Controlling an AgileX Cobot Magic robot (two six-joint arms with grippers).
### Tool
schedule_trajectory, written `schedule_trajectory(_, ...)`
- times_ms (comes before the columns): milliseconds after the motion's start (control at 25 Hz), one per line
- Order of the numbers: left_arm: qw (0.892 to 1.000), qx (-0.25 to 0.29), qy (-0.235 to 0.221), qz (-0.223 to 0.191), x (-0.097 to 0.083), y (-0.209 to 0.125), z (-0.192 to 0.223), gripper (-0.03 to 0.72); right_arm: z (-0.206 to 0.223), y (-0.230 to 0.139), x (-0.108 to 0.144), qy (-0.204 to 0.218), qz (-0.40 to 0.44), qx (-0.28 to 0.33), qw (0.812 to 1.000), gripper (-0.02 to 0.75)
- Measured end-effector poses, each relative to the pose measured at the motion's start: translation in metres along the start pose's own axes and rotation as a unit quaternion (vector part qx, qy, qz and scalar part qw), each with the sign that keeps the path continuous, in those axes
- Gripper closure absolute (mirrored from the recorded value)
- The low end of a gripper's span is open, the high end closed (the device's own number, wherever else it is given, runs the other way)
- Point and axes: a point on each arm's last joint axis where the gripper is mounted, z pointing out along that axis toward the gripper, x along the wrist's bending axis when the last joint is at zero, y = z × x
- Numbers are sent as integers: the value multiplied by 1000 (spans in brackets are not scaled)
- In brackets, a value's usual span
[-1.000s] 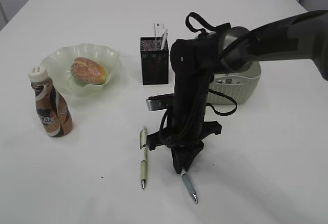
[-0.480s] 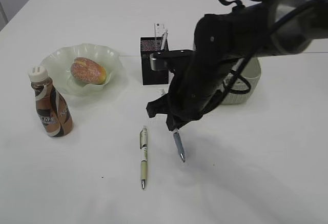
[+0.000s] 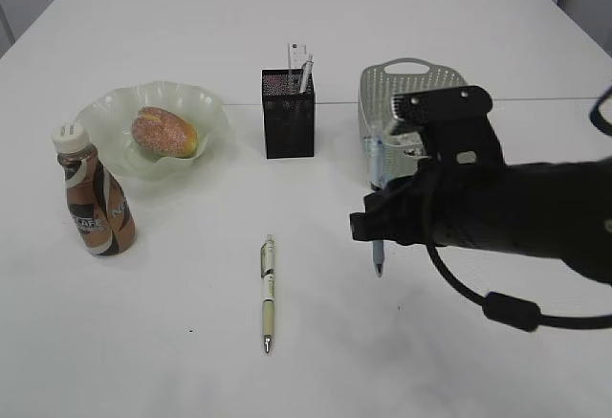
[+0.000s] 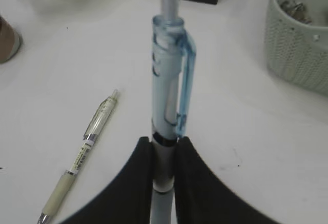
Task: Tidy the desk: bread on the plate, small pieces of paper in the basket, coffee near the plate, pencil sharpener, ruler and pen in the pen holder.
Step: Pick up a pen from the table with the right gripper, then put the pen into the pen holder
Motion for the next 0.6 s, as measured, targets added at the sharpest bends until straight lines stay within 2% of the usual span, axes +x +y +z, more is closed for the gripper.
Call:
schedule_trajectory(160,1000,0,0,0,0,0,0,449,-3,-10,-3,-5,-1,-22,1000,680)
schedule_trajectory(320,1000,11,2,2,-2,1,9,449,-4,1,-3,-3,-11,-78,997,680)
schedule_trajectory(600,999,38,7,6,-6,4,32,449,-9,58,7,-2,-97,-184,978,680)
